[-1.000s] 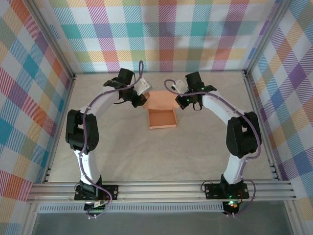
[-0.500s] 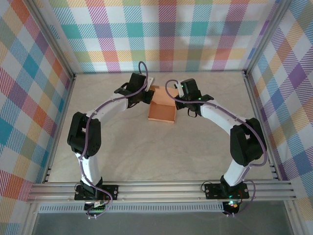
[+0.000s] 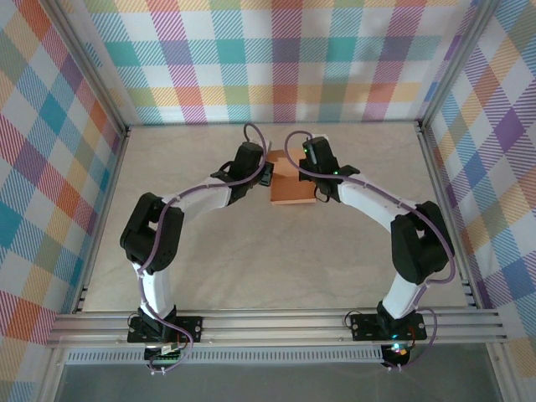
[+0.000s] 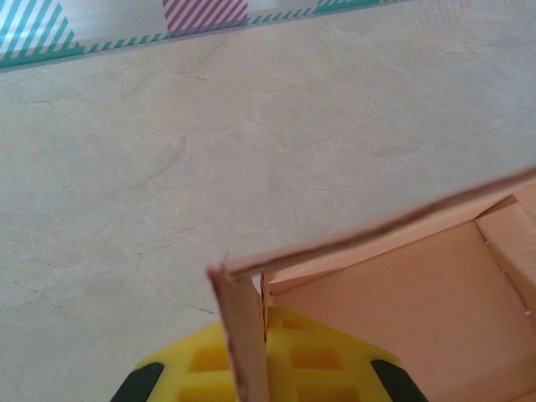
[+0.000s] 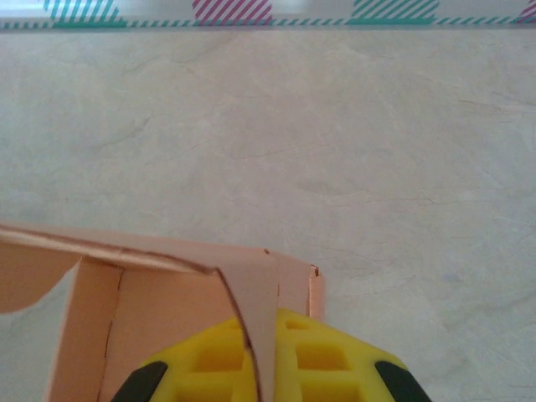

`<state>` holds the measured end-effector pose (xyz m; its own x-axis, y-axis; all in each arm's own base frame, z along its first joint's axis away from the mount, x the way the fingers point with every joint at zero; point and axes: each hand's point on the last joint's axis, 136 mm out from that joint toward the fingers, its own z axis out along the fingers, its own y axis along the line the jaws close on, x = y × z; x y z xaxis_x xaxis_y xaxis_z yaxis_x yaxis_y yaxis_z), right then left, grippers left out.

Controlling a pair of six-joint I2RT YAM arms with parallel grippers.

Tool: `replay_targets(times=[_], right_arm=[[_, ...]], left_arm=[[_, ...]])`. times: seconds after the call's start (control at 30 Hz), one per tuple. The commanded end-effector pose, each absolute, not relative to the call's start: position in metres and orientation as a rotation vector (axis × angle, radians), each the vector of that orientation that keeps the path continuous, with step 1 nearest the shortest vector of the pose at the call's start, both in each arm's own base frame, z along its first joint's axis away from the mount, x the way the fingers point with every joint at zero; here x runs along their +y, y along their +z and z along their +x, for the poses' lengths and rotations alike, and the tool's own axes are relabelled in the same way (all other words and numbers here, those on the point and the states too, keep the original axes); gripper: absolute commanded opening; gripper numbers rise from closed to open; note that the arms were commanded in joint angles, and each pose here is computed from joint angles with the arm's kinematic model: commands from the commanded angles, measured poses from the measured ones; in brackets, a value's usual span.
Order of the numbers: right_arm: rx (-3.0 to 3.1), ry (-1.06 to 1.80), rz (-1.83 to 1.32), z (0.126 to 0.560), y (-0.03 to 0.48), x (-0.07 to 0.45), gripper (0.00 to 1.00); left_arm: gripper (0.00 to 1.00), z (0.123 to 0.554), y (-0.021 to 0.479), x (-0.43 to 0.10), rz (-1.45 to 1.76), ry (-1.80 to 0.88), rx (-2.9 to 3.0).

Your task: Fold the paper box

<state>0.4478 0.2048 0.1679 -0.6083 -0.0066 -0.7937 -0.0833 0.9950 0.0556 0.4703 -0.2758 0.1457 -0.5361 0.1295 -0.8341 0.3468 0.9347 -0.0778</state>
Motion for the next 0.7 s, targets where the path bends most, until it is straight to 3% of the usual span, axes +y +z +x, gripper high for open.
replay_targets(times=[0.0,0.67], right_arm=[[2.12,0.204,-0.017,0.454,0.183,0.23,0.0],[2.107,0.273,-0.071,0.444,0.149,0.236,0.0]], left_arm=[[0.0,0.47,0.164,-0.298,0.342,-0.339,2.047],[0.0,0.478,0.142,-0.295,0.078,-0.329,2.144]])
